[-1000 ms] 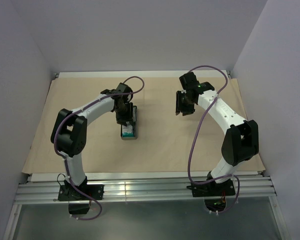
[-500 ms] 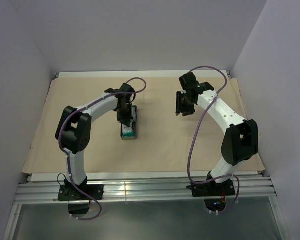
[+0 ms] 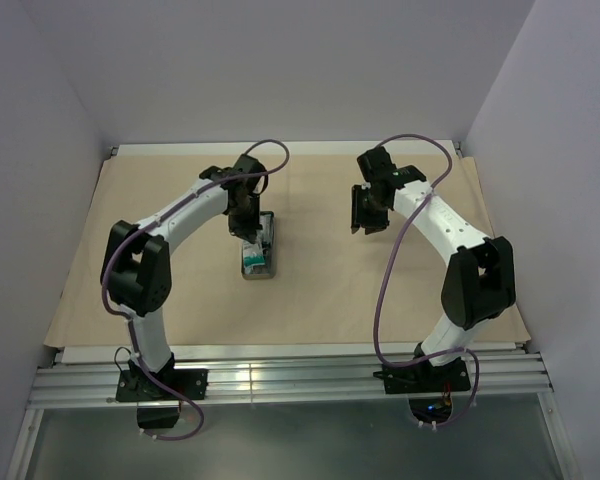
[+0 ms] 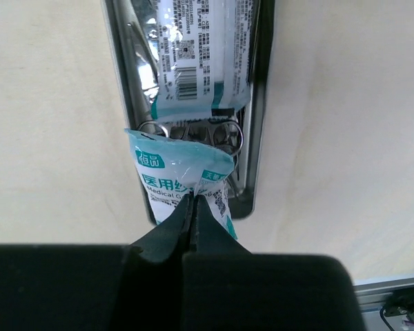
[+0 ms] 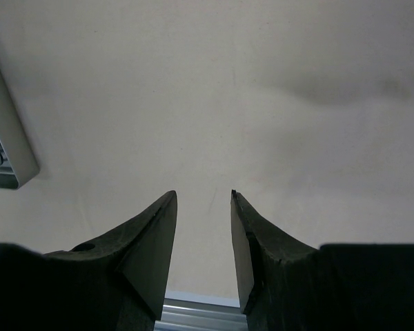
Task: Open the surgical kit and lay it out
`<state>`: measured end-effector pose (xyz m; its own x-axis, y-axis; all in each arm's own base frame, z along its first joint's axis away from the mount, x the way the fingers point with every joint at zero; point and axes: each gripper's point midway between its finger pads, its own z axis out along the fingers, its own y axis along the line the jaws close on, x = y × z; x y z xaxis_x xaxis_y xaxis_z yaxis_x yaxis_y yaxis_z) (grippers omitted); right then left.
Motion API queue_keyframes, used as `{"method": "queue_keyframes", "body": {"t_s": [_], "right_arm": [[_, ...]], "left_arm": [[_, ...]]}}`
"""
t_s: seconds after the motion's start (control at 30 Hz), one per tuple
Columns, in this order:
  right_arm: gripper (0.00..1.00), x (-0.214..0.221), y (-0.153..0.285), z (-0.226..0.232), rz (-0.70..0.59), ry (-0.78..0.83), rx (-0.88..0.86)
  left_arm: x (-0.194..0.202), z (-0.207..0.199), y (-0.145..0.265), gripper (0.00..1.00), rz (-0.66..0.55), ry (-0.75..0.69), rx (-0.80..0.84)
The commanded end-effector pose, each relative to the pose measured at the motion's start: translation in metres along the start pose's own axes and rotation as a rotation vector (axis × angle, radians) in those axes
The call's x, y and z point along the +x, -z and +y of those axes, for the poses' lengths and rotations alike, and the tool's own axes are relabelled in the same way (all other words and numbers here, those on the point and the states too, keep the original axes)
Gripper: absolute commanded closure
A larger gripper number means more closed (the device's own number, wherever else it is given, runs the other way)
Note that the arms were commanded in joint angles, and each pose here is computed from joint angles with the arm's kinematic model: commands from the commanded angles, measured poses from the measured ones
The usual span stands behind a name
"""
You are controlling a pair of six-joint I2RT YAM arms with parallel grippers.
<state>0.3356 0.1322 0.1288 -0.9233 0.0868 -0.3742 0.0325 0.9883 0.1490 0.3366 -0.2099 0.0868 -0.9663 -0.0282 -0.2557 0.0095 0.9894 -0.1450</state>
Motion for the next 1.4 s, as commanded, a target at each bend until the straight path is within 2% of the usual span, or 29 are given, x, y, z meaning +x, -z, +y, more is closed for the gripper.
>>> {"method": "queue_keyframes", "body": {"t_s": [0.0, 0.2, 0.43, 0.57, 0.7, 0.83, 1.37], "right_arm": [[0.55, -0.002, -0.005, 0.001, -0.009, 0.001, 0.007], [0.55, -0.004, -0.003, 0.004, -0.016, -0.001, 0.001], [0.55, -0.006, 0.004, 0.009, -0.019, 0.007, -0.001], [0.55, -0.007, 0.006, 0.010, -0.024, 0.005, -0.004], [0.55, -0.009, 0.007, 0.014, -0.031, -0.004, -0.009], [0.55, -0.010, 0.006, 0.019, -0.034, -0.008, -0.024], [0.55, -0.015, 0.007, 0.015, -0.044, 0.013, 0.005]], "left_arm": [[-0.016, 0.002, 0.050, 1.00, -0.116, -0.023, 0.001], [-0.006, 0.006, 0.067, 1.00, -0.125, -0.032, 0.011], [0.027, 0.036, 0.080, 1.00, -0.132, -0.044, -0.039], [0.065, 0.057, 0.063, 1.00, -0.075, -0.039, -0.072], [0.086, 0.064, 0.056, 1.00, -0.060, -0.017, -0.058], [0.102, 0.084, 0.040, 1.00, -0.036, -0.008, -0.138], [0.110, 0.086, 0.015, 1.00, 0.042, -0.058, -0.166]]}}
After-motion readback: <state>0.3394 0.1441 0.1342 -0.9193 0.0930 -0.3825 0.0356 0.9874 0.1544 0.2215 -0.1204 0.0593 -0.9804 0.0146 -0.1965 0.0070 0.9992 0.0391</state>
